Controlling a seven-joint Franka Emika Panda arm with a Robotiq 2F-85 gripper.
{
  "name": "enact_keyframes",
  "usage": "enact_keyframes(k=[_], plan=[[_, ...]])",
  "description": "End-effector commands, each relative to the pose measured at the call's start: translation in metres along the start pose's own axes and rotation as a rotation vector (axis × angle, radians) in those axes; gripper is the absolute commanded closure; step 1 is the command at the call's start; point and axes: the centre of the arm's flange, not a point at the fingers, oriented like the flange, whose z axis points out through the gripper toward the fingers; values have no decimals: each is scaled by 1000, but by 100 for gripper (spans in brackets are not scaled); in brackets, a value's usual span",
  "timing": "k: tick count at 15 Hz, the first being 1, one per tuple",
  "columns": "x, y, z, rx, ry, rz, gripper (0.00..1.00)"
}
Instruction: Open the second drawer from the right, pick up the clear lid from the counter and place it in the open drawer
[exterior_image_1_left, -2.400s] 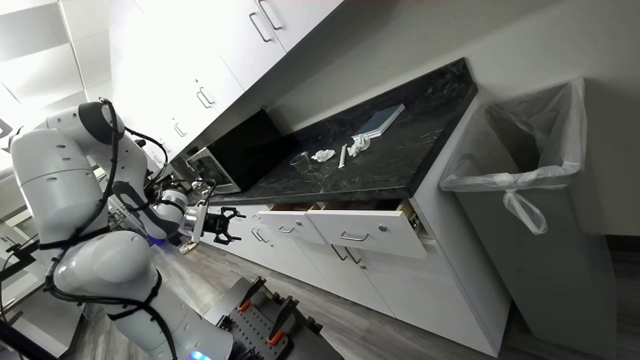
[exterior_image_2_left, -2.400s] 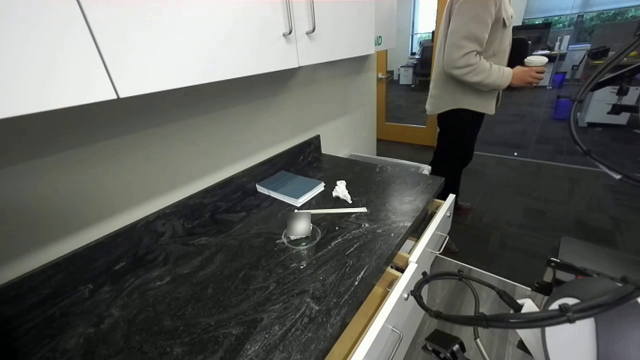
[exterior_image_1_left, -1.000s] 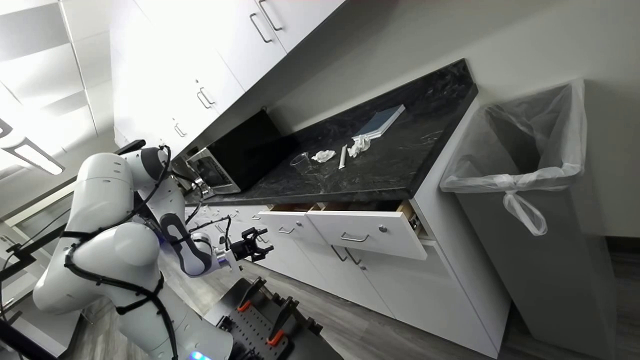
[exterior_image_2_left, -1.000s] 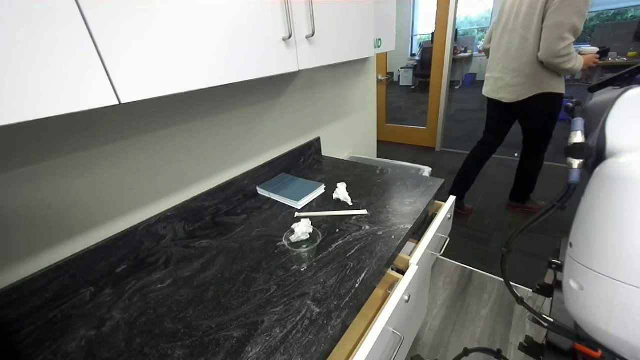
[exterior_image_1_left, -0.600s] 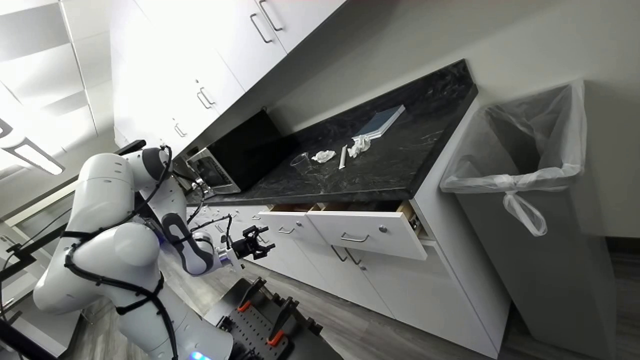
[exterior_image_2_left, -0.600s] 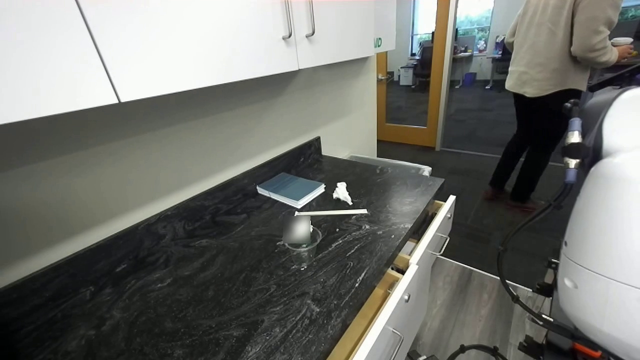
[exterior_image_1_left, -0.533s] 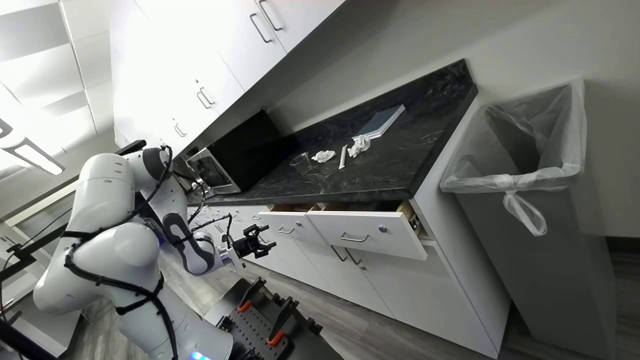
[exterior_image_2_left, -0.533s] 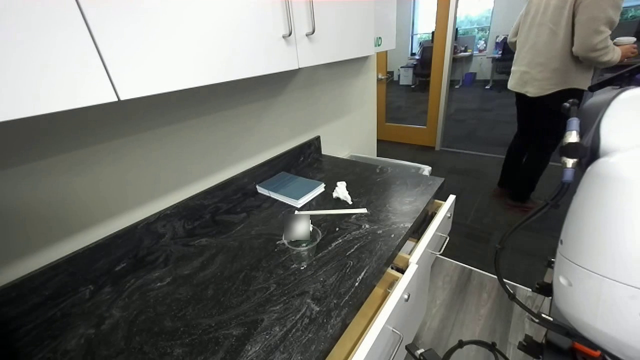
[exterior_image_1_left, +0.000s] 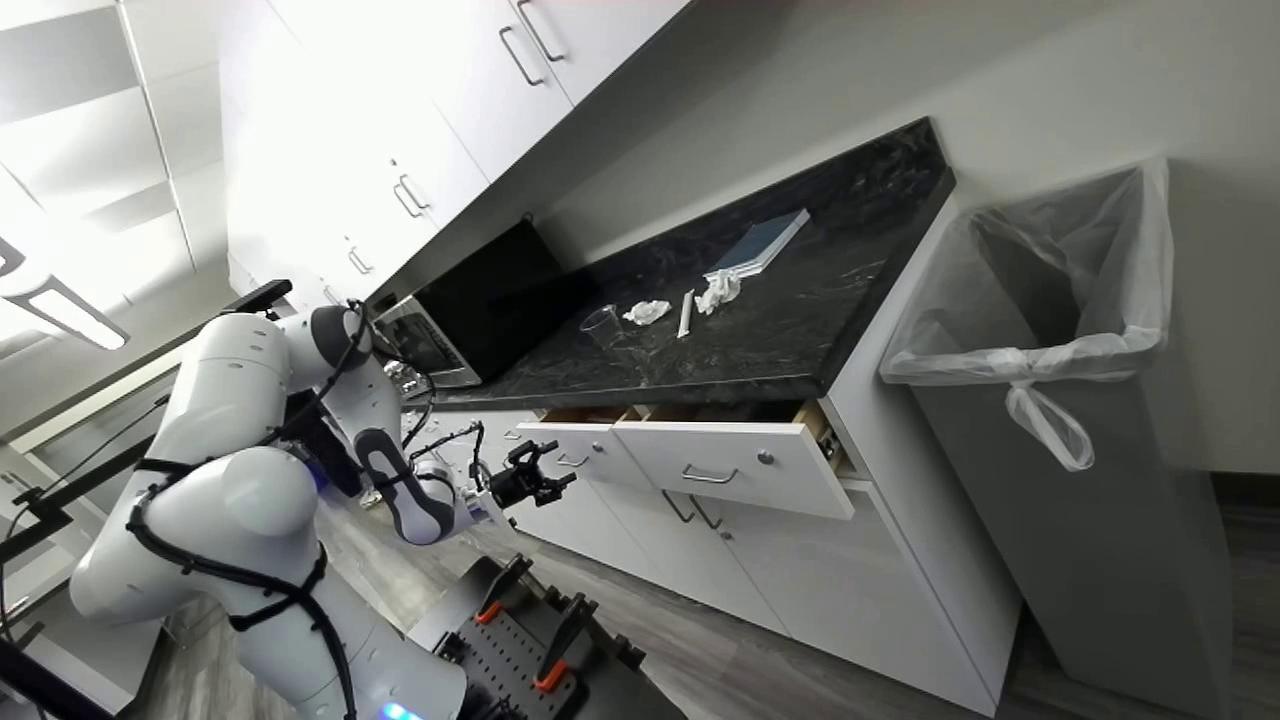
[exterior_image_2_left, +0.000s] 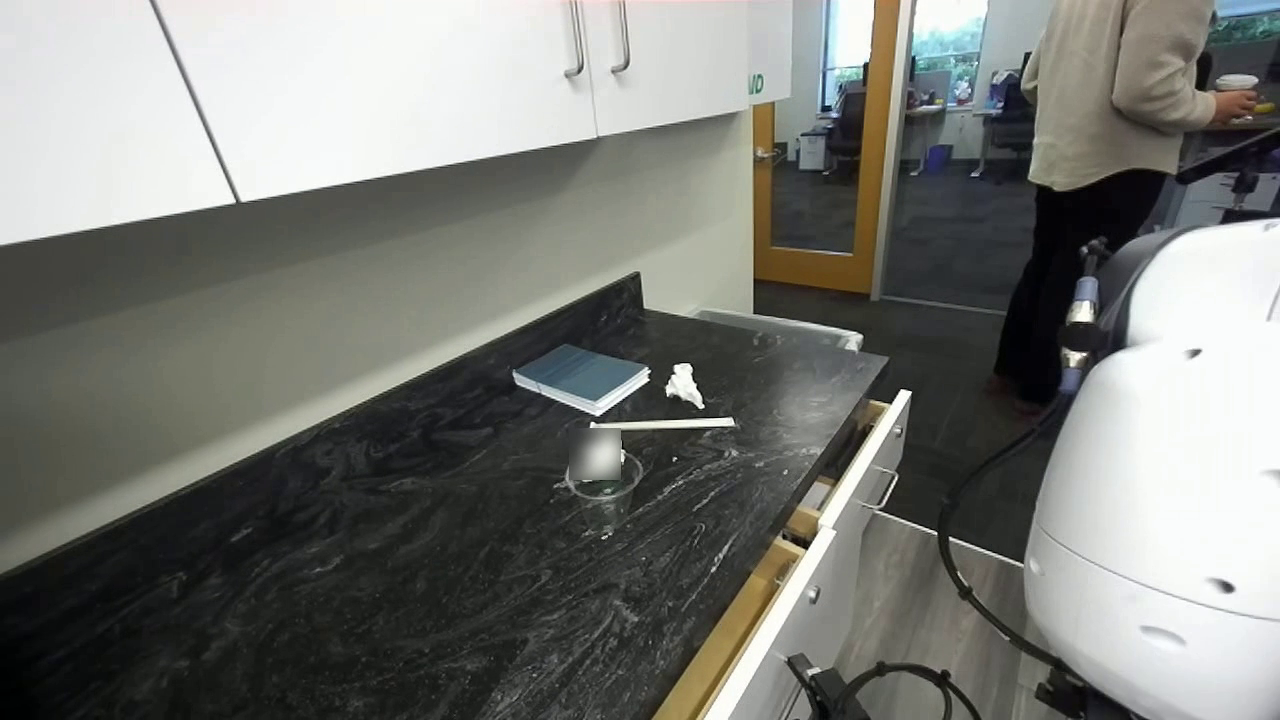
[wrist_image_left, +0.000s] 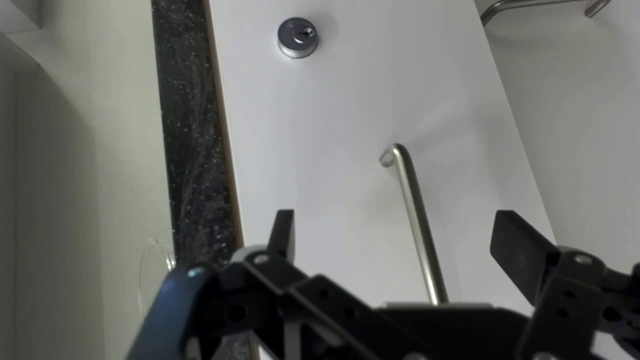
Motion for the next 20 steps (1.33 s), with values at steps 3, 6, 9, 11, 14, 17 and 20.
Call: enact_keyframes(k=[3,6,9,11,14,17,20], plan=[[21,-25,0,-26,88,-7,0],[29,-28,-4,-35,135,1,28],[29,-28,-7,-57,137,1,50],[27,-27,-11,-67,135,3,66],[23,-24,-19,-69,129,14,88],[19,-22,-27,-55,123,24,100],[13,-22,-46,-20,125,23,97]])
